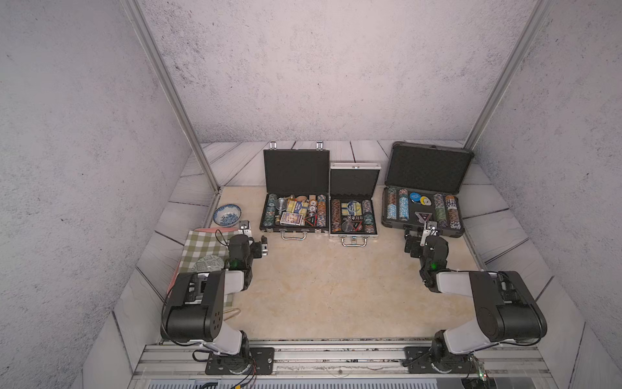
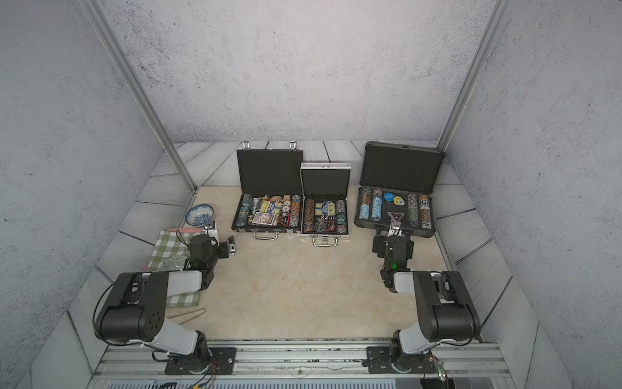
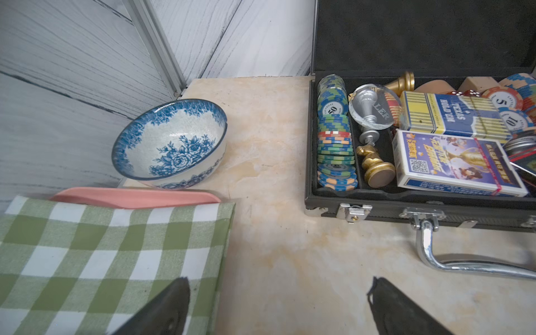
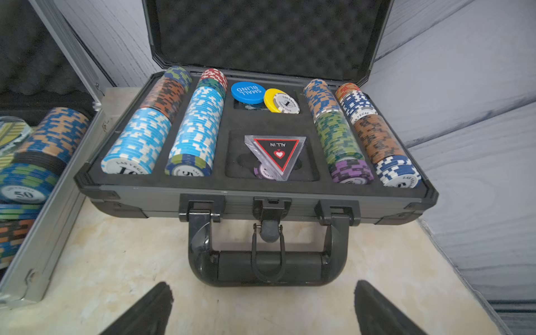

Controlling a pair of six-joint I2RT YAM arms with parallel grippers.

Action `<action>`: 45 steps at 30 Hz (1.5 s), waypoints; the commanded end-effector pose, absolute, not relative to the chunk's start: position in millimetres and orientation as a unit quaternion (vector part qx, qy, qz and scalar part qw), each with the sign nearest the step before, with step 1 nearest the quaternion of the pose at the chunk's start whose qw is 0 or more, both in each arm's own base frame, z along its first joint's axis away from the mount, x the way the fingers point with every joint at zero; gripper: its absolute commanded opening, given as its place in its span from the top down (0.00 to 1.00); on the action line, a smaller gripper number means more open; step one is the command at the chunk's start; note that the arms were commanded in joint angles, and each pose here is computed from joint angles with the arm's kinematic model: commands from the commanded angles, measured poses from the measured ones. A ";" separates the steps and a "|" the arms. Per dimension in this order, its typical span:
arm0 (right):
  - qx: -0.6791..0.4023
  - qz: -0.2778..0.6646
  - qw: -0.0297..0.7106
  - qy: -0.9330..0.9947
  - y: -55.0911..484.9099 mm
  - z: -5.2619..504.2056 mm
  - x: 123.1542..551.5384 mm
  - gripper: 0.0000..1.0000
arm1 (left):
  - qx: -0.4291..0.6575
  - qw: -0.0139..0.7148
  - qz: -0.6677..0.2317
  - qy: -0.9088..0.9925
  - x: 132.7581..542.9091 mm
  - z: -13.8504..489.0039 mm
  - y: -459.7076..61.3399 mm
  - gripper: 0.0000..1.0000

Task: Close the poker set cases
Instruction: Move the poker set case to the center of the board.

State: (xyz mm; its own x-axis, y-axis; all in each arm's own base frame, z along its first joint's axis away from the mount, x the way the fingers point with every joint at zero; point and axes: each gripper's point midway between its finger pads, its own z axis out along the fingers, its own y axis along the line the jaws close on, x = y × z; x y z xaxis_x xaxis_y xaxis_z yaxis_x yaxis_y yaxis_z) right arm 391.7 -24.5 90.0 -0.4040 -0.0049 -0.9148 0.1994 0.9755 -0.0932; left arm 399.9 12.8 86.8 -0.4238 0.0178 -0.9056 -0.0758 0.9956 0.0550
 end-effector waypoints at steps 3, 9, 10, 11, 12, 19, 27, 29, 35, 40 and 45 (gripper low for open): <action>0.065 -0.099 0.545 0.830 -25.8 91.7 397.1 0.01 | -0.021 0.548 0.051 0.835 405.1 94.8 18.4 0.01; 0.065 -0.099 0.545 0.830 -25.7 91.7 397.2 0.01 | -0.021 0.548 0.051 0.835 405.1 94.8 18.5 0.01; 0.065 -0.099 0.545 0.830 -25.8 91.3 397.1 0.01 | -0.022 0.548 0.051 0.835 405.1 95.2 18.7 0.01; 0.066 -0.099 0.545 0.830 -25.9 91.4 397.0 0.01 | -0.021 0.548 0.051 0.835 405.1 94.9 18.6 0.01; 0.065 -0.098 0.545 0.830 -25.2 91.3 397.2 0.01 | -0.021 0.548 0.050 0.835 405.1 94.8 18.5 0.01; 0.064 -0.097 0.545 0.830 -25.0 91.3 397.2 0.01 | -0.021 0.547 0.050 0.835 405.3 94.4 18.4 0.01; 0.065 -0.097 0.545 0.830 -25.1 91.4 397.2 0.01 | -0.022 0.547 0.048 0.835 405.6 94.7 18.6 0.01; 0.065 -0.096 0.545 0.831 -24.8 91.4 397.9 0.01 | -0.021 0.545 0.048 0.837 405.3 94.1 18.3 0.01; 0.065 -0.093 0.544 0.831 -25.0 91.2 398.0 0.01 | -0.055 0.531 0.055 0.844 412.0 110.8 32.7 0.01; 0.048 -0.088 0.527 0.844 -19.8 111.0 403.9 0.01 | -0.088 0.509 0.083 0.852 416.7 139.2 44.9 0.02; 0.065 -0.065 0.527 0.845 -16.5 147.6 397.4 0.01 | -0.113 0.509 0.073 0.850 419.7 169.5 38.7 0.02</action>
